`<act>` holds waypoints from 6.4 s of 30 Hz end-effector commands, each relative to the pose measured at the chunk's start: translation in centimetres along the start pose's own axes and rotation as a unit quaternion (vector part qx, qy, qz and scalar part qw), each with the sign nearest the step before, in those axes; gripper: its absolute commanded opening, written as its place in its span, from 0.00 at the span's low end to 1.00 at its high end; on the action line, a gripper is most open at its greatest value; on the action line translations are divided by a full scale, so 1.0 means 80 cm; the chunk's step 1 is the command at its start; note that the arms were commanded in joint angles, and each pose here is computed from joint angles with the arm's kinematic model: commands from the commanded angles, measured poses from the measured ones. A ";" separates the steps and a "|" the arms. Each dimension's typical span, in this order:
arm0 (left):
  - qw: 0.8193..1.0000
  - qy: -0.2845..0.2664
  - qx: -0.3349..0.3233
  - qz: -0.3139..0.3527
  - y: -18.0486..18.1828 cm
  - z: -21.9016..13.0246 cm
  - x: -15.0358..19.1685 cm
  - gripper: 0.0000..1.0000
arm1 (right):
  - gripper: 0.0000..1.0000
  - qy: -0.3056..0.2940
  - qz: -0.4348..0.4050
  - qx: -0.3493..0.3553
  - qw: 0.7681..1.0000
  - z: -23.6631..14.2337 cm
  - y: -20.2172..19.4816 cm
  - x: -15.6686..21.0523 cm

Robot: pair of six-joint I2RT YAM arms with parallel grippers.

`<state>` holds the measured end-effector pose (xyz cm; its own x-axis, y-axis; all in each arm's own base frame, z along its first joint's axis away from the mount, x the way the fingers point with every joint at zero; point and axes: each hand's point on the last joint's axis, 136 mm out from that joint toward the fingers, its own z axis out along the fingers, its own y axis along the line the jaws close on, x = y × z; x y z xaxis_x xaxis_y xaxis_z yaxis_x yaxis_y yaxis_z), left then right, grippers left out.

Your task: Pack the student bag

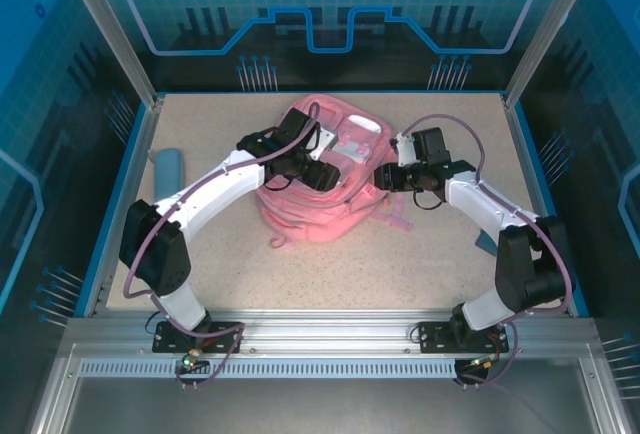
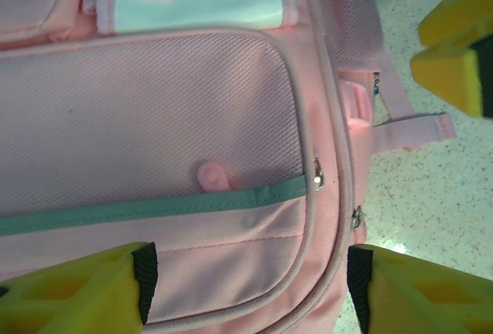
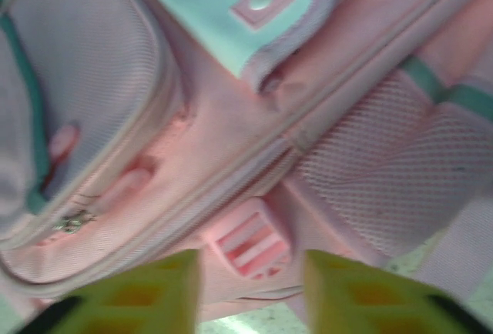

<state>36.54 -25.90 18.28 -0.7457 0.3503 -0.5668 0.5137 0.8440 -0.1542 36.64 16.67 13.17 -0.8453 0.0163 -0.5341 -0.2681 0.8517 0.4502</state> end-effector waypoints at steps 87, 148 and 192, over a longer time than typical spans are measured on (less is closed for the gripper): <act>0.930 -0.107 -0.152 -0.318 -0.012 0.048 0.087 0.00 | 0.00 0.078 0.180 -0.151 0.969 0.041 0.166 -0.043; 0.967 0.058 -0.085 -0.234 0.052 0.045 0.147 0.14 | 0.00 0.053 0.071 0.009 0.996 0.029 0.051 -0.045; 0.985 -0.026 0.142 -0.098 -0.166 0.034 0.043 0.00 | 0.66 -0.014 0.461 0.029 0.887 -0.056 0.003 0.084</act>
<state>27.80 -34.55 13.40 -0.8517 0.1901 -0.4883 0.4206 0.8038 -0.4207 29.31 15.41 14.01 -0.7651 0.6435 -0.0239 0.4577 0.5695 0.6827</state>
